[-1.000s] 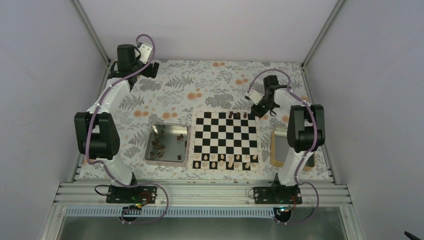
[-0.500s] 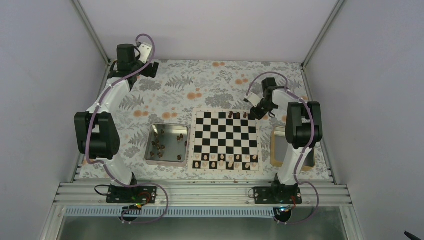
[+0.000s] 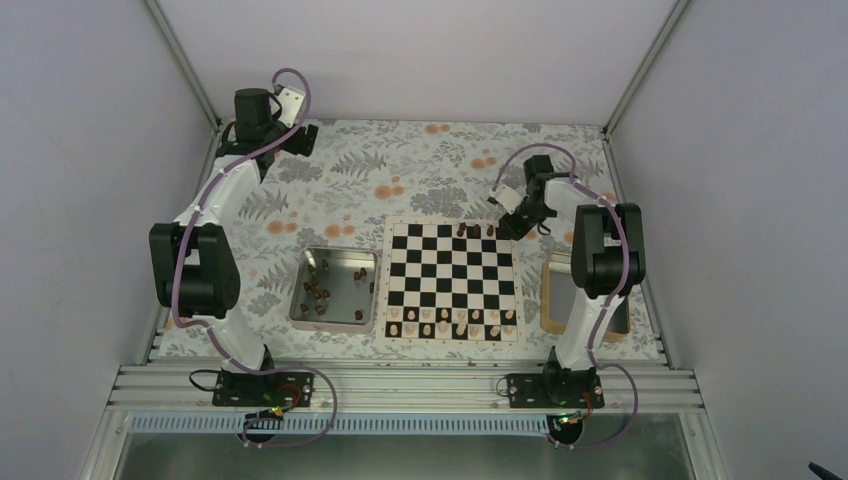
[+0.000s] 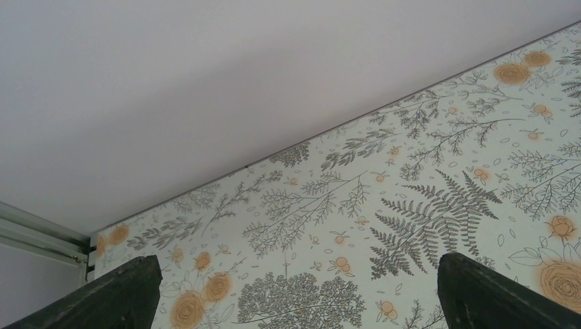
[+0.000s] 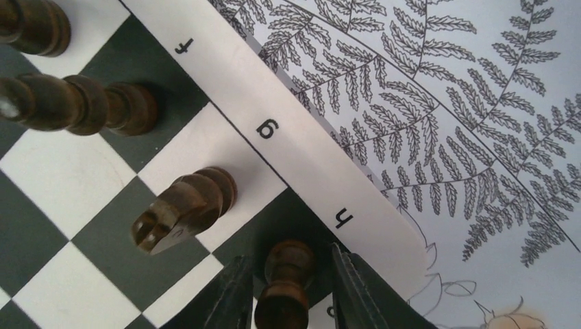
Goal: Set up the chess pieces on the board
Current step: Place the chess piece on the chessboard, then pick up the chess piece from the storage box, then place the chess piece on the chessboard.
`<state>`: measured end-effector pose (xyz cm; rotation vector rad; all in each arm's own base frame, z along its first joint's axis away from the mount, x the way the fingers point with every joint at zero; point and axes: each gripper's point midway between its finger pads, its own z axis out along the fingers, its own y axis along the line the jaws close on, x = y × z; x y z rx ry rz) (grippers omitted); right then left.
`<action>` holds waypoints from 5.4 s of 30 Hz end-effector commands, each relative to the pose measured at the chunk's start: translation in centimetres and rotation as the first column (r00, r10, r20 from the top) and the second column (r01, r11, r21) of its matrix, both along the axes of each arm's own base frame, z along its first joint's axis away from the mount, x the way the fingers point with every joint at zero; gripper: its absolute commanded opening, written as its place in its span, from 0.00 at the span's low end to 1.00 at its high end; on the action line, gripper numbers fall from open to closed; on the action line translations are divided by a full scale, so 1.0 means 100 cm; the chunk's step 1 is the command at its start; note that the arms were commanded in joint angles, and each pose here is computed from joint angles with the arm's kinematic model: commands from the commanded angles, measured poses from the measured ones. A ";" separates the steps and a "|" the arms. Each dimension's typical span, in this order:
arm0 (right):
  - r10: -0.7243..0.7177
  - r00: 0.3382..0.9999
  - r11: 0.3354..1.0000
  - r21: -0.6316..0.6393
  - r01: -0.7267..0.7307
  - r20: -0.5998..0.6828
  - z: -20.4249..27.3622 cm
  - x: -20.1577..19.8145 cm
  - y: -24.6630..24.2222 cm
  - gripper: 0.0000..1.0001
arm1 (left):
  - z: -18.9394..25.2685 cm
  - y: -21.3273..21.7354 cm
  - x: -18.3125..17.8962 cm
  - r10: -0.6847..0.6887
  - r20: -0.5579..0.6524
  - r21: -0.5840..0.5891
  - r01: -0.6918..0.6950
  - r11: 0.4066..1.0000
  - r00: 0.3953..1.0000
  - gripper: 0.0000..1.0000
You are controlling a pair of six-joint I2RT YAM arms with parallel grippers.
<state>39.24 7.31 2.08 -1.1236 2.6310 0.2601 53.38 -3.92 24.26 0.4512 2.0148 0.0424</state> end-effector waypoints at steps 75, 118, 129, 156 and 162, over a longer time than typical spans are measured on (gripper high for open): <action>0.848 0.497 0.454 0.233 -0.860 0.182 0.029 -0.198 0.457 0.37 | 0.034 -0.004 -0.009 -0.023 0.080 -0.012 0.024 1.000 0.997 1.00; 0.622 0.674 0.688 0.134 -0.713 0.398 0.174 -0.065 0.377 0.08 | 0.032 -0.004 -0.008 -0.022 0.077 -0.009 0.023 1.000 0.997 1.00; 0.406 0.855 0.881 0.110 -0.460 0.323 0.135 0.025 0.243 0.08 | 0.027 -0.005 -0.006 -0.027 0.064 -0.010 0.028 1.000 0.998 1.00; 0.365 0.925 0.929 0.015 -0.369 0.104 0.042 0.014 0.160 0.09 | 0.018 -0.015 -0.001 -0.037 0.039 0.000 0.037 0.999 0.999 1.00; 0.364 0.927 0.930 0.020 -0.367 0.088 0.039 0.003 0.155 0.09 | 0.017 -0.019 0.000 -0.041 0.038 0.004 0.041 0.999 0.998 1.00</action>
